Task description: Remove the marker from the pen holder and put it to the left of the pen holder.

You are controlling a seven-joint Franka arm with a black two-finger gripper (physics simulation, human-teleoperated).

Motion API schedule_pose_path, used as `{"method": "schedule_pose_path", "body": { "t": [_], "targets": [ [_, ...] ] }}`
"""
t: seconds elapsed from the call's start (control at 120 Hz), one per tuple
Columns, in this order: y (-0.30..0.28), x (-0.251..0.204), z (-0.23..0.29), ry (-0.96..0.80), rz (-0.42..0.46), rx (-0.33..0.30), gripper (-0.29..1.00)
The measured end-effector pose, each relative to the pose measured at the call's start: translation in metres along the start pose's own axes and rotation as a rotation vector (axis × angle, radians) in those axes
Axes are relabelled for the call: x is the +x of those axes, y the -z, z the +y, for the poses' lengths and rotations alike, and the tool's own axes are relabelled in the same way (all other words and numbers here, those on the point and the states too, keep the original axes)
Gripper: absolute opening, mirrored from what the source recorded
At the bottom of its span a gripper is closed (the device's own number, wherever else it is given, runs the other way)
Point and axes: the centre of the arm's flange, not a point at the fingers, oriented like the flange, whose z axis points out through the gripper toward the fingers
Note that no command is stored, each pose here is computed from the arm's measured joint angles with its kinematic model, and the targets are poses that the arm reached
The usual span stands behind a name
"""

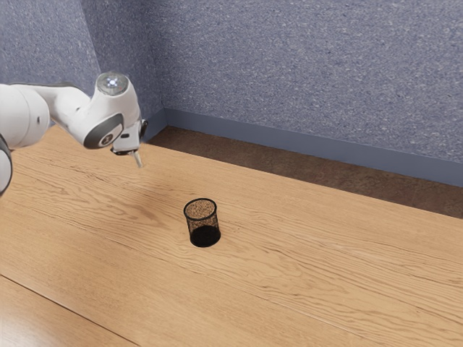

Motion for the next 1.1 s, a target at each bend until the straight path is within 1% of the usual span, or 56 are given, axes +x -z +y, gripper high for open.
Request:
{"method": "schedule_pose_path", "body": {
  "t": [0.142, 0.242, 0.55, 0.708, 0.8, 0.833, 0.867, 0.908, 0.942, 0.992, 1.017, 1.042, 1.1],
  "targets": [
    [-0.008, -0.021, 0.013, 0.036, -0.026, 0.001, -0.07],
    [-0.013, -0.027, 0.018, 0.053, -0.034, -0.001, -0.07],
    [-0.034, -0.006, 0.024, 0.06, -0.014, -0.02, -0.07],
    [-0.037, 0.002, 0.024, 0.06, -0.008, -0.034, 0.28],
    [-0.032, 0.005, 0.021, 0.06, -0.008, -0.029, 0.43],
    [-0.013, 0.014, 0.011, 0.05, -0.005, -0.006, 0.47],
    [0.021, 0.032, 0.0, 0.031, 0.01, 0.028, 0.5],
    [0.09, 0.061, -0.023, 0.045, 0.059, 0.082, 0.54],
    [0.153, 0.065, -0.033, 0.121, 0.102, 0.092, 0.56],
    [0.248, 0.054, -0.031, 0.242, 0.149, 0.08, 0.59],
    [0.283, 0.057, -0.027, 0.28, 0.18, 0.063, 0.61],
    [0.307, 0.064, -0.022, 0.309, 0.22, 0.036, 0.62],
    [0.342, 0.09, -0.01, 0.34, 0.3, -0.056, 0.64]
  ]
}}
